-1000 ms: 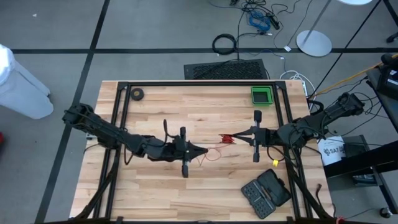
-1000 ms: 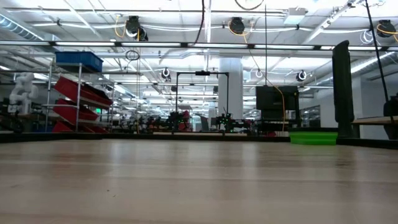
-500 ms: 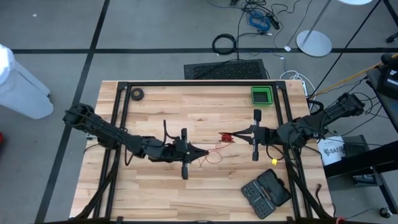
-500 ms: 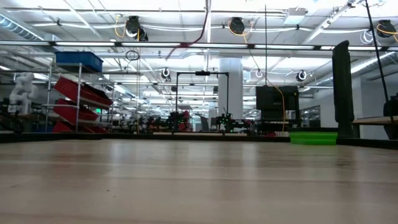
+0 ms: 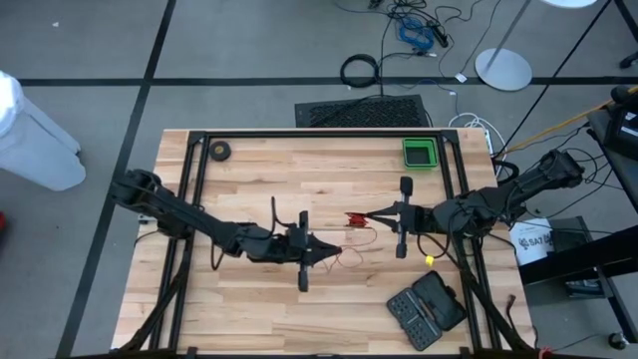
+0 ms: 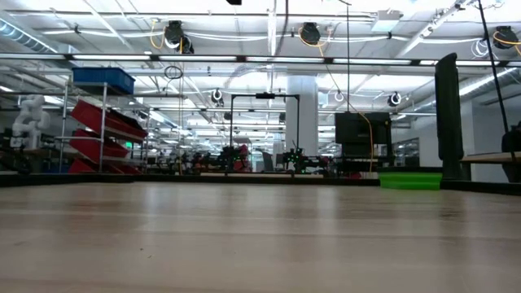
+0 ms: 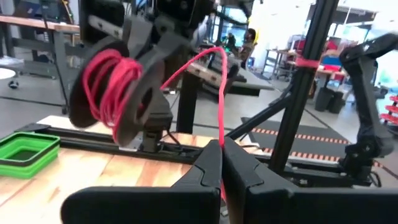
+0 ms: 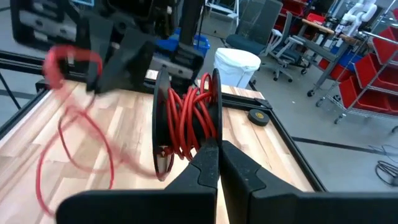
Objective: Coil cords
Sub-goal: Uncoil the red wire from the spool
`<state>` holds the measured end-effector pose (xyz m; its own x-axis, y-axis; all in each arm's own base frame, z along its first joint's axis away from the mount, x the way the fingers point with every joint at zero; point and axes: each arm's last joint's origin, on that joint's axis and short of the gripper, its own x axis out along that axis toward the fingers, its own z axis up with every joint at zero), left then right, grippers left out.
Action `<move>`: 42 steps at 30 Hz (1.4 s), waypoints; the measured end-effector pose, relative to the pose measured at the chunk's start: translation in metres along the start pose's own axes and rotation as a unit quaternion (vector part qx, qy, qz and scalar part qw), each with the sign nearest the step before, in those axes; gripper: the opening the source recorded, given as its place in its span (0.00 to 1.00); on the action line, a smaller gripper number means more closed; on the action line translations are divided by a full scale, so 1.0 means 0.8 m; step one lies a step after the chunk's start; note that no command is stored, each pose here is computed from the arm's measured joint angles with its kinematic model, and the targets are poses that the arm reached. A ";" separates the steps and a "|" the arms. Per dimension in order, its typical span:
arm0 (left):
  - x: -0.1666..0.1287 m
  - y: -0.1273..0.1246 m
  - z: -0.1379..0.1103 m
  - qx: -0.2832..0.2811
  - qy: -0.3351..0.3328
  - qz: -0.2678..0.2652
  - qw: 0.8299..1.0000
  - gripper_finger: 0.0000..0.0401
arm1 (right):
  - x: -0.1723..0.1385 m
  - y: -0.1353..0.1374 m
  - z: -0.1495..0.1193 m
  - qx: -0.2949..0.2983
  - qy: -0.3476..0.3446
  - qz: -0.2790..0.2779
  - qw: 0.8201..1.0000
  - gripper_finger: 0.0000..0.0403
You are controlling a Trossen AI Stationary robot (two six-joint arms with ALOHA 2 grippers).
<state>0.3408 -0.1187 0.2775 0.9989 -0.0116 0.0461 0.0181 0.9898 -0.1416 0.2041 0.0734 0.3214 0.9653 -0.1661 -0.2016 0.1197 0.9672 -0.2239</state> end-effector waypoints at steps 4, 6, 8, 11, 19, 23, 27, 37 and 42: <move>0.012 0.004 -0.007 0.002 0.008 -0.010 1.000 0.00 | 0.000 0.000 0.000 0.000 0.000 0.000 1.000 0.00; 0.020 0.004 -0.012 0.004 0.014 -0.017 1.000 0.00 | 0.000 0.000 0.000 0.000 0.000 -0.001 1.000 0.00; 0.027 0.004 -0.020 0.008 0.027 -0.024 0.999 0.00 | 0.000 0.000 0.000 0.000 0.000 -0.003 1.000 0.00; 0.037 0.007 -0.032 0.013 0.045 -0.023 0.999 0.00 | 0.000 0.000 0.000 0.000 0.000 -0.003 1.000 0.00; 0.051 0.026 -0.056 0.009 0.077 0.001 0.997 0.00 | 0.000 0.000 0.000 0.001 0.001 -0.003 1.000 0.00; 0.053 0.035 -0.066 0.016 0.102 0.013 0.995 0.00 | 0.000 0.000 0.000 0.002 0.000 -0.003 1.000 0.00; 0.053 0.040 -0.071 0.021 0.121 0.021 0.992 0.00 | 0.000 0.000 0.000 0.003 0.000 -0.002 1.000 0.00; 0.048 0.046 -0.080 0.043 0.165 0.072 0.983 0.00 | 0.000 0.000 0.000 0.004 0.000 -0.001 1.000 0.00; 0.046 0.056 -0.088 0.055 0.204 0.090 0.973 0.00 | -0.002 -0.001 0.001 0.005 -0.002 0.000 1.000 0.00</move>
<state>0.3813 -0.0846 0.2033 0.9200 0.1300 -0.3696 -0.1412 0.9900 -0.0033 0.2029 0.0729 0.3224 0.9660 -0.1662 -0.1982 0.1225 0.9689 -0.2152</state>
